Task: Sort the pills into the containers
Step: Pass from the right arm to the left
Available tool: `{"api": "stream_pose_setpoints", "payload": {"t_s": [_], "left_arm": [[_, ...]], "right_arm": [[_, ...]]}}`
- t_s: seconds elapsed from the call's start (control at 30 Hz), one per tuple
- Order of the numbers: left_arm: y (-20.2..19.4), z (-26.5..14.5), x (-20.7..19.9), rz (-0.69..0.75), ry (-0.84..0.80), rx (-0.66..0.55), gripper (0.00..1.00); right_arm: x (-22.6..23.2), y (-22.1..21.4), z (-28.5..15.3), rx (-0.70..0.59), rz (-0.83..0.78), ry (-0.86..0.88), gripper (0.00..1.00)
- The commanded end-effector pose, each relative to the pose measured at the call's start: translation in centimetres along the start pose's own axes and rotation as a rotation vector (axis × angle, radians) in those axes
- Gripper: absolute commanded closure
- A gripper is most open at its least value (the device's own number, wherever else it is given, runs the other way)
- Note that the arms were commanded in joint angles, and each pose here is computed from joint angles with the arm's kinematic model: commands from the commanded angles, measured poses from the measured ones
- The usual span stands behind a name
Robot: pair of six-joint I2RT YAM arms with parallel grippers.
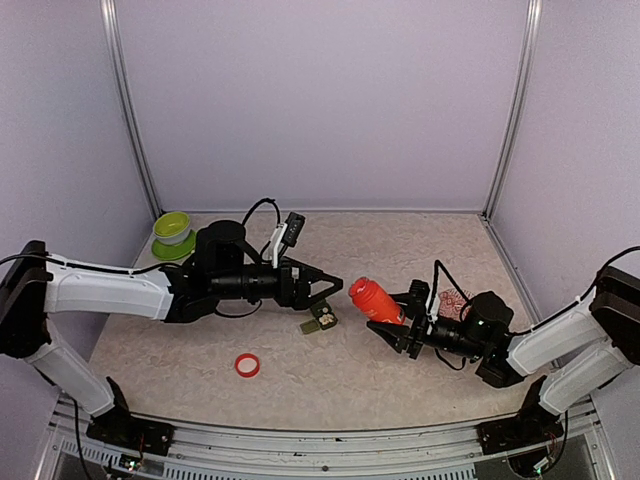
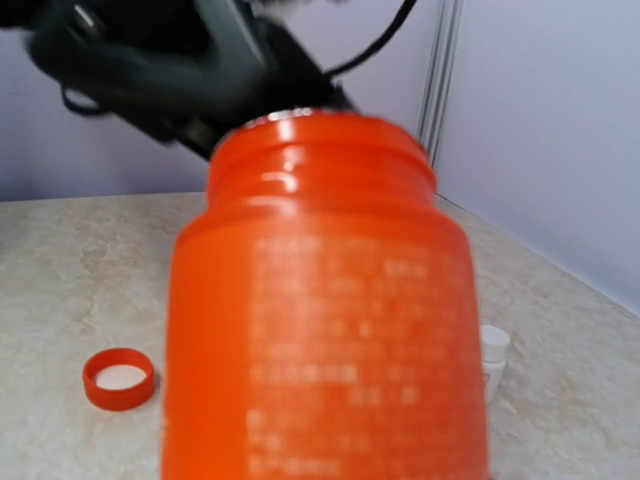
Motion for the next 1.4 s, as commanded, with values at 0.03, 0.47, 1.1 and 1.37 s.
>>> {"api": "stream_pose_setpoints", "payload": {"t_s": [0.03, 0.47, 1.1, 1.37], "left_arm": [[-0.3, 0.7, -2.4, 0.039, -0.039, 0.075, 0.01], [-0.2, 3.0, -3.6, 0.064, -0.089, 0.118, 0.01], [-0.1, 3.5, -4.0, 0.082, -0.152, 0.105, 0.32], [-0.1, 3.4, -4.2, 0.082, -0.180, 0.093, 0.43]], "right_arm": [[0.4, 1.5, 0.3, -0.067, -0.021, 0.038, 0.61], [0.8, 1.6, 0.7, -0.028, -0.014, 0.081, 0.60], [0.7, 0.7, 1.4, 0.016, 0.008, 0.070, 0.60], [0.5, 0.5, 1.7, 0.028, 0.015, 0.059, 0.60]]}}
Point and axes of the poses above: each gripper's point midway between its finger pads, its own z axis out along the fingers, its own x axis along the line the jaws close on, y = z × x, the point moved 8 cm from there along -z, back along the fingers, and after that the axes turned 10 degrees about z, right-handed, at the moved point
